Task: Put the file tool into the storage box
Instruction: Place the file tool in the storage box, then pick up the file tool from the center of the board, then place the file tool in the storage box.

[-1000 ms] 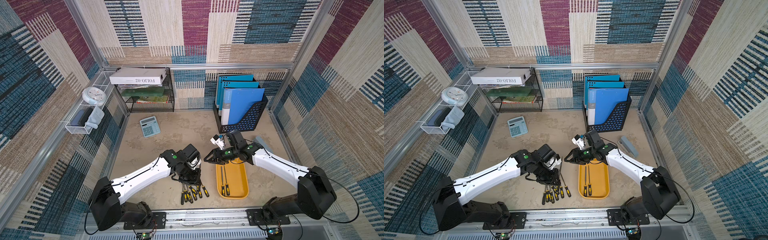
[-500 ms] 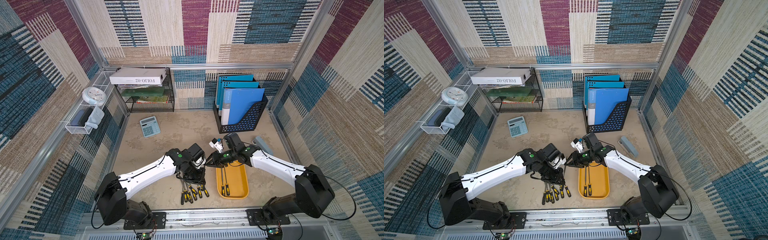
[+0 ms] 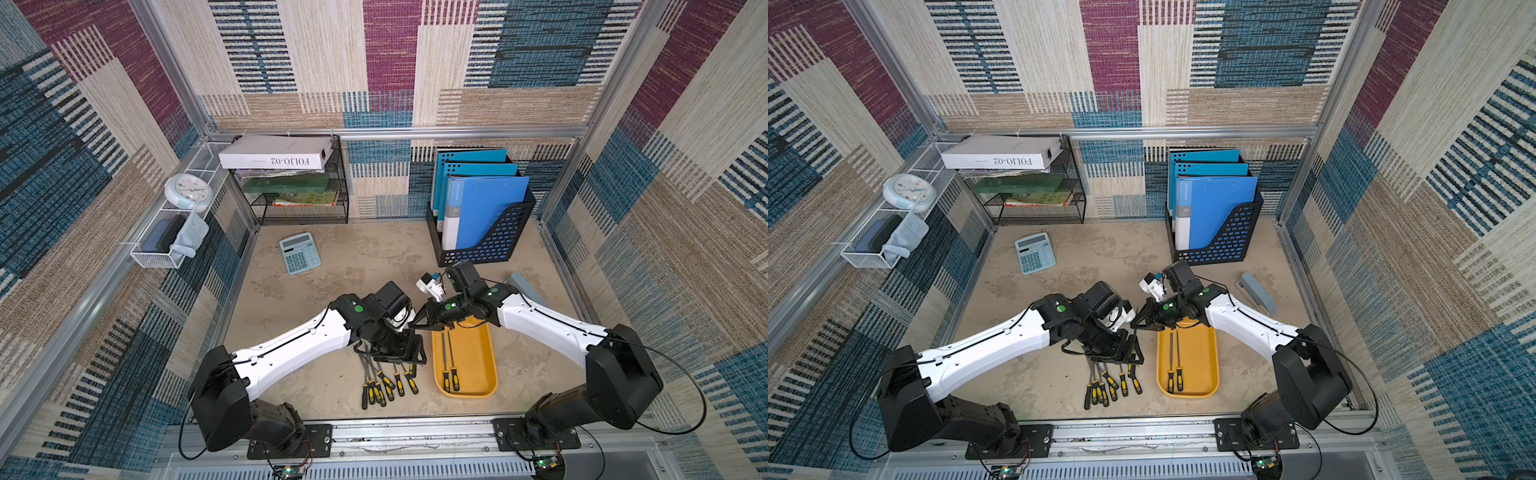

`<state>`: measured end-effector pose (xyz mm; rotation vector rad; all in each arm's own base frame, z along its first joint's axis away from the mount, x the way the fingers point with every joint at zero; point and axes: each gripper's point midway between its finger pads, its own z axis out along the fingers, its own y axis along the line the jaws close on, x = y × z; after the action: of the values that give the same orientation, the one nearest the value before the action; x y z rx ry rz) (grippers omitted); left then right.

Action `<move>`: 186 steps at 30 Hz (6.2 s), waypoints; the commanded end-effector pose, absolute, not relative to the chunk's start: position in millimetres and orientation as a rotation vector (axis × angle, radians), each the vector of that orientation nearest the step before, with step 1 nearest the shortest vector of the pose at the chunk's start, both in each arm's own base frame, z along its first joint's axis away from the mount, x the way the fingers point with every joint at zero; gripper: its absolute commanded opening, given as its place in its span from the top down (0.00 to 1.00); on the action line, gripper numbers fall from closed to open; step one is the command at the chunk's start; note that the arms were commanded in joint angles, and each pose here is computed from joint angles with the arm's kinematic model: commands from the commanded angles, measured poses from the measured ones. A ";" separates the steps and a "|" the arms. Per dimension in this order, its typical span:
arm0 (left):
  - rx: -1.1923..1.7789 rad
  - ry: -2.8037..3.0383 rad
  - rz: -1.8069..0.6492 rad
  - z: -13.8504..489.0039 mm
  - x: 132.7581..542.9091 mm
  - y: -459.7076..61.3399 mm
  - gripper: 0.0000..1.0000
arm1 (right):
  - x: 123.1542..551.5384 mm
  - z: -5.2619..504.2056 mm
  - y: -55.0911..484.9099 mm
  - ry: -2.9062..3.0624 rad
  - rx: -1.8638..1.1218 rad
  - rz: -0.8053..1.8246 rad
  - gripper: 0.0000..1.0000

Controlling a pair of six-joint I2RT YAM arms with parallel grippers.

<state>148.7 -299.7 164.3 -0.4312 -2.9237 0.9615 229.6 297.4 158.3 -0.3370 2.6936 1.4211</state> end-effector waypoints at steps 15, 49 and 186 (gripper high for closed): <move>-0.028 -3.071 0.743 132.3 150.7 -218.0 0.04 | 234.4 80.4 160.8 3.045 -0.224 0.541 1.00; 0.282 -2.993 0.433 69.0 112.9 -168.0 0.26 | 227.3 57.1 164.6 3.050 -0.187 0.525 0.65; 0.181 -3.103 0.621 118.5 126.5 -194.5 0.01 | 227.8 57.2 155.2 3.088 -0.231 0.547 1.00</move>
<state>125.0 -199.9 121.3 0.1382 -3.0855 0.6502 227.0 157.5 63.3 -0.2222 3.0876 0.5755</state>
